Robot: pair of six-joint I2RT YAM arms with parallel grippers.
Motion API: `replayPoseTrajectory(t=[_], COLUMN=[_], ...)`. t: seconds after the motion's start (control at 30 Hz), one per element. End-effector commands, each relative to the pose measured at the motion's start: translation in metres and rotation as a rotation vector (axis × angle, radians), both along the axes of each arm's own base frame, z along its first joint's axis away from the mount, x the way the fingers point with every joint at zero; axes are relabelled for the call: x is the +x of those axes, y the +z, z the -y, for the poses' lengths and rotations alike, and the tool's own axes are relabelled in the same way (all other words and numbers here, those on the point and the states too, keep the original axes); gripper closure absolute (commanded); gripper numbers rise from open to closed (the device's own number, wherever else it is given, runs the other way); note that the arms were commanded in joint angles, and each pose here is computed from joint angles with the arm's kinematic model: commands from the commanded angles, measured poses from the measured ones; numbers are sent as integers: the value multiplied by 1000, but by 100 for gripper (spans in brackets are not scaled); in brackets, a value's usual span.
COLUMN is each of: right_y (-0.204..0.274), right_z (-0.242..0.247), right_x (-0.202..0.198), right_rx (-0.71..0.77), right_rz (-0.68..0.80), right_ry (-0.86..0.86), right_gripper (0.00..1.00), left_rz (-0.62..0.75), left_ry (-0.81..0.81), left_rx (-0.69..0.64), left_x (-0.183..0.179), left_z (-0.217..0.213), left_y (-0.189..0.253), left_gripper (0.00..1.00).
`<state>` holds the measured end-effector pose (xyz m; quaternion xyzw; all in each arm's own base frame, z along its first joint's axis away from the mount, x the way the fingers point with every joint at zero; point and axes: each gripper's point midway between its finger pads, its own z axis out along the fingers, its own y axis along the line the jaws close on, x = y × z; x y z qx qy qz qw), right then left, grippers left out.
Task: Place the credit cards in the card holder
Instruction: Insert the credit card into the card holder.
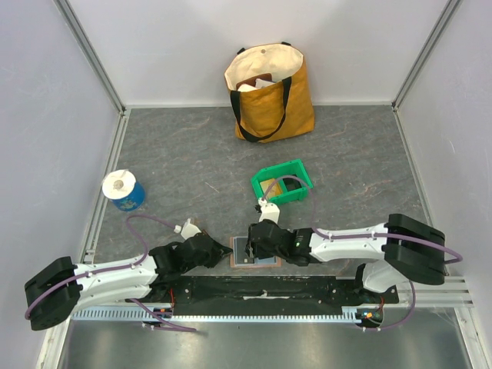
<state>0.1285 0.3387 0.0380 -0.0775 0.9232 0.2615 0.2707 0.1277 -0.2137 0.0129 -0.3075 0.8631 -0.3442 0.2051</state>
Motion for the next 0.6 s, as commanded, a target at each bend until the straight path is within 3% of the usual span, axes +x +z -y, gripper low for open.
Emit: replayPoseTrajectory(t=[0.0, 0.13, 0.33, 0.57], right_y=[34, 21, 20, 39], right_z=[4, 23, 22, 62], right_x=[18, 18, 12, 33], right_rx=[18, -63, -30, -78], right_rz=[101, 91, 73, 138], right_ry=[-66, -98, -80, -181], right_gripper=[52, 52, 55, 49], left_rz=[-33, -31, -24, 61], left_ry=[9, 19, 24, -43], left_rx=[118, 123, 118, 167], left_x=[-7, -6, -6, 6], left_z=[-22, -25, -26, -15], left_y=[-21, -21, -19, 9], left_gripper=[98, 98, 98, 98])
